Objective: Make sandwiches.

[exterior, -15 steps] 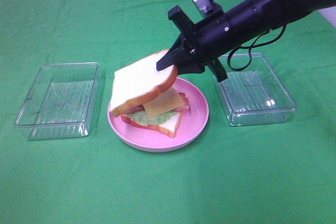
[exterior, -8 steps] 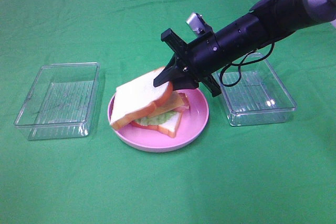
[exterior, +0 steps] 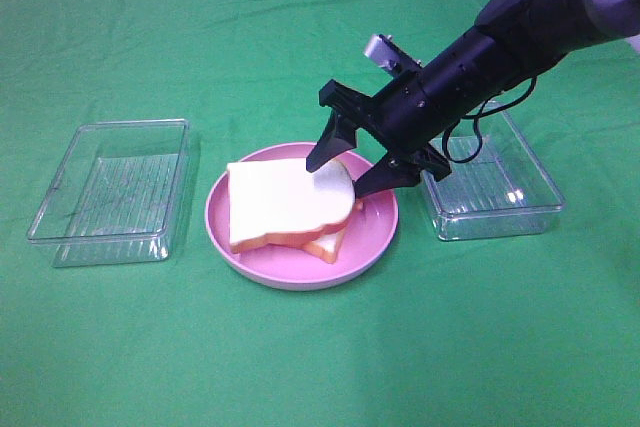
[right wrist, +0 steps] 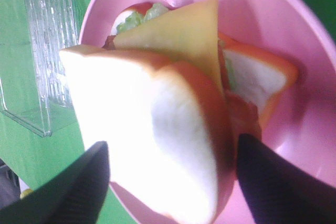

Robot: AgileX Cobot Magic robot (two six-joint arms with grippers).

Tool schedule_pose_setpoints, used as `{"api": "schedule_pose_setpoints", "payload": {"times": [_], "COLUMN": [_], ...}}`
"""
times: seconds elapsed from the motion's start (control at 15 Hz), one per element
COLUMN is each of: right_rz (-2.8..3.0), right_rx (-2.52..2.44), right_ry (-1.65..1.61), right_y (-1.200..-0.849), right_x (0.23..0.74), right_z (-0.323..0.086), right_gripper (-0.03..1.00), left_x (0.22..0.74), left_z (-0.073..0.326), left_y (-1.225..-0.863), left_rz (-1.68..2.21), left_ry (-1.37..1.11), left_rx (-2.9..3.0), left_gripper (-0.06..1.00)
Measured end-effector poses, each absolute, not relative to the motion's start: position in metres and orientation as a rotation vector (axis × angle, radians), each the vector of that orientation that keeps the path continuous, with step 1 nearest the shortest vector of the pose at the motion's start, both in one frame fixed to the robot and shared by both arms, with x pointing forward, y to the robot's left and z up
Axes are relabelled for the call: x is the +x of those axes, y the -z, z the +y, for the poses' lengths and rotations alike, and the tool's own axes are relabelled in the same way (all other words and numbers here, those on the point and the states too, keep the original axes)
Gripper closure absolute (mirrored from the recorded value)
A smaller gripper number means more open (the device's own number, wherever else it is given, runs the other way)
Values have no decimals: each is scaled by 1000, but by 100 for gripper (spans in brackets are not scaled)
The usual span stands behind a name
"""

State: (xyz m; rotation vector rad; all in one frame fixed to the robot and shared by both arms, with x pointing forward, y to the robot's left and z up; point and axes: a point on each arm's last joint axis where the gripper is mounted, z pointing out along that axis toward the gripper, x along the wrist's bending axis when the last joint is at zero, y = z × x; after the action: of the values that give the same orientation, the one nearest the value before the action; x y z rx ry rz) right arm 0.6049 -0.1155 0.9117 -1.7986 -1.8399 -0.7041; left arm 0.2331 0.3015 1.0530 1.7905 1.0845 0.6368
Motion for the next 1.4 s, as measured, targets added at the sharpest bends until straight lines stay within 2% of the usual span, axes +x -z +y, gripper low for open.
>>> {"api": "schedule_pose_setpoints", "payload": {"times": [0.07,0.2,0.4,0.47,0.6,0.93,1.27,1.4], "right_rz": [-1898,-2021,-2197,-2344,-2405,-2490,-2557,-2626], "right_rx": [-1793,-1802,-1796,-1769,-1782,-1795,-1781,-1775], "right_ry": [705,683,590,433,392,457,580,778], "right_y": [-919,-938,-965,-998,-1016,-1044,-1049,-1049], "right_x": [604,600,589,568,546,447,351,301], "right_z": [-118,-126,-140,-157,-170,-208,-242,-260], "right_gripper": [22,16,16,16,16,16,16,16], "left_x": [233,233,233,233,233,233,232,232], "left_z": [302,302,302,302,302,301,300,300], "left_y": [-1053,-1053,-1053,-1053,-1053,-1053,-1053,-1053], "left_rz": [1085,1085,1085,1085,1085,1064,1043,1043], "left_ry": [-637,-637,-637,-637,-637,-643,-636,-635], "left_rx": [1791,1791,1791,1791,1791,1804,1814,1813], "left_gripper": [23,23,23,23,23,23,23,23]}}
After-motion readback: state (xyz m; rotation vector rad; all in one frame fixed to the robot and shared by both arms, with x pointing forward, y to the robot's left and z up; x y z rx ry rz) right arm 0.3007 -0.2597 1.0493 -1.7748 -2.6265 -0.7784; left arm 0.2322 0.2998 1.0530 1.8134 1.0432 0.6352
